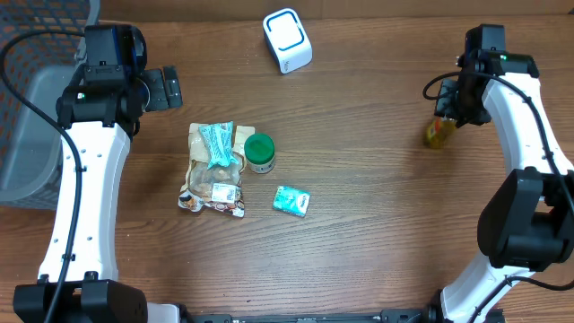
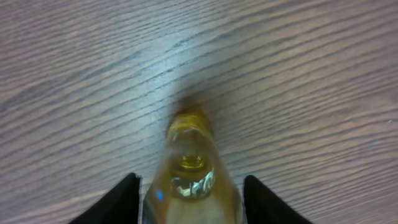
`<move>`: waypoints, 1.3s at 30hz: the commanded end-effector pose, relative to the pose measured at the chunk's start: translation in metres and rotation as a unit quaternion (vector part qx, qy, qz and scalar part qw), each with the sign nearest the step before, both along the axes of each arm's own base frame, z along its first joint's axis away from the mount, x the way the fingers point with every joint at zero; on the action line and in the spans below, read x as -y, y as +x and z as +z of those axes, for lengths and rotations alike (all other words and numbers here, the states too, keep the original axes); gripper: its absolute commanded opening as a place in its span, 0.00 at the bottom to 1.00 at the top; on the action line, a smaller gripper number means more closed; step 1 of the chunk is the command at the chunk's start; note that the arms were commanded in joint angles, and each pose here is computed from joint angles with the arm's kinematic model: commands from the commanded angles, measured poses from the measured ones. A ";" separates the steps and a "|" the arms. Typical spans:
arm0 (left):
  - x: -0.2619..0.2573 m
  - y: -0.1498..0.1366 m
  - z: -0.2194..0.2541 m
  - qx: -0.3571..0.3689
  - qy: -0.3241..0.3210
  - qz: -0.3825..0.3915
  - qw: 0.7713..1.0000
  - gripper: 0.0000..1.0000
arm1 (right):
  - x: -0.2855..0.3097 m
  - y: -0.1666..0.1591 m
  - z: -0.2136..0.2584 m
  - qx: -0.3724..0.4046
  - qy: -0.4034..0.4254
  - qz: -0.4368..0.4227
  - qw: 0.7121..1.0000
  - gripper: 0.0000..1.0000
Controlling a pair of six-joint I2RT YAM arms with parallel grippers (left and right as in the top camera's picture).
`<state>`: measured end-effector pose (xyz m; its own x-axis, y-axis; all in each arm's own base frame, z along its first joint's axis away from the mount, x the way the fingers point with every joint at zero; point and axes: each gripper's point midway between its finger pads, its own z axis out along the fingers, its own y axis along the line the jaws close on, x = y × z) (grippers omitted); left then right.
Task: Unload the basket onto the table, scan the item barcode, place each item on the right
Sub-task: 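Move the yellow bottle right and lower it upright onto the table, then release the bottle and raise the right gripper away, then move the right gripper over the teal Kleenex pack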
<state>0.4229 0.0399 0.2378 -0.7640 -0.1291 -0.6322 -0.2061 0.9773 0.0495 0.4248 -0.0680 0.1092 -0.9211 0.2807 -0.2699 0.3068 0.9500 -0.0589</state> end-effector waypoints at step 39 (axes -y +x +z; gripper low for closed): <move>-0.001 0.001 0.003 0.003 0.006 -0.001 1.000 1.00 | -0.229 -0.091 0.045 -0.108 0.176 0.244 0.947 0.52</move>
<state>0.4229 0.0399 0.2378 -0.7640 -0.1291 -0.6322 -0.2061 0.9773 0.0495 0.3509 0.1479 0.1577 -0.9921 -0.1138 -0.0534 -0.1240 0.9553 0.2685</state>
